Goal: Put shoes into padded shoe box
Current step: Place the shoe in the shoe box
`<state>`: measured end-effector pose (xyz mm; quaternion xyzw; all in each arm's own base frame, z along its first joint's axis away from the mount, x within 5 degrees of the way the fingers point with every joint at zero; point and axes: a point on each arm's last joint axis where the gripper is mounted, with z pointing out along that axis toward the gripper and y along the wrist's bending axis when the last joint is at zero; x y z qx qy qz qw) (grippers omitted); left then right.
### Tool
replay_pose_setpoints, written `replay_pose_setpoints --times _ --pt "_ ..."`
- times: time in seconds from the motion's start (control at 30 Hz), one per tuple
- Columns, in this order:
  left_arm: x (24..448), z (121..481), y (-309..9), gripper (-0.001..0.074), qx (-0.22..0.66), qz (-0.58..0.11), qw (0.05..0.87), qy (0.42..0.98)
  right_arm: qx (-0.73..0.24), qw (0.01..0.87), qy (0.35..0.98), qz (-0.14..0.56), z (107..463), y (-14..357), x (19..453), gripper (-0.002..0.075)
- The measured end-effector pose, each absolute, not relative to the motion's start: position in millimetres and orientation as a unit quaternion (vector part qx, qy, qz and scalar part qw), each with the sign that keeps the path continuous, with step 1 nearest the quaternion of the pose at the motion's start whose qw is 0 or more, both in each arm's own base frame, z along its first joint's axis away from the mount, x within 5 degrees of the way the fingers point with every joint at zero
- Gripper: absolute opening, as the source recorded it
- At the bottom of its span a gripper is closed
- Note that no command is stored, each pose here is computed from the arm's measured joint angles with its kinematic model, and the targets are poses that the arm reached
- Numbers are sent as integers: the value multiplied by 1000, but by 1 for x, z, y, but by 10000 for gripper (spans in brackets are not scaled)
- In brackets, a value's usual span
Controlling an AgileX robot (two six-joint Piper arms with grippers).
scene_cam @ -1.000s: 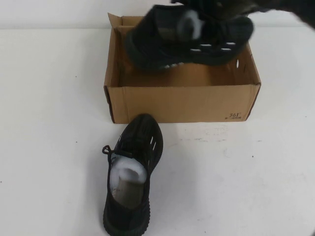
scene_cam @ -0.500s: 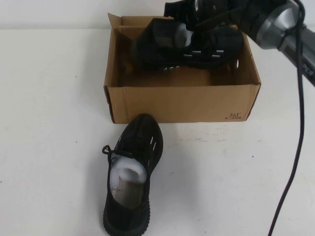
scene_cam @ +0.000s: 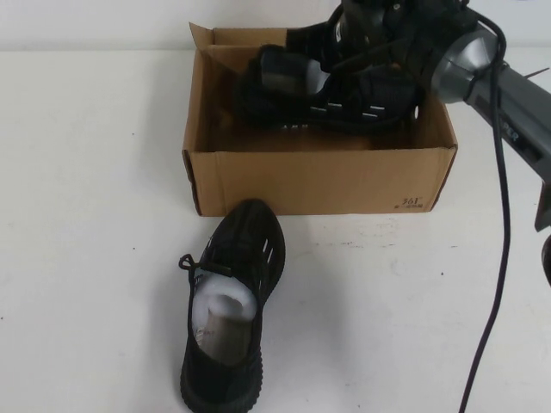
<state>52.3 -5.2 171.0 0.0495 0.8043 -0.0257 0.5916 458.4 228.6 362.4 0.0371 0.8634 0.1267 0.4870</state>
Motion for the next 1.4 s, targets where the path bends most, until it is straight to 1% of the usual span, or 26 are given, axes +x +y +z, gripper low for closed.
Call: replay_pose_setpoints --times 0.47,0.67,0.83,1.07,1.4 --pt "52 171 -5 -4 50 -26 592 804 35 480 866 137 358 232 459 -4" --pt "52 171 -5 -4 50 -26 592 804 33 474 870 131 341 233 469 -4" --pt "52 171 -5 -4 50 -26 592 804 29 486 863 136 334 233 476 -4" --pt "52 171 -5 -4 50 -26 592 804 19 505 853 130 335 233 479 -4" --pt "52 171 -5 -4 50 -26 592 804 -59 511 853 86 331 235 481 -4"
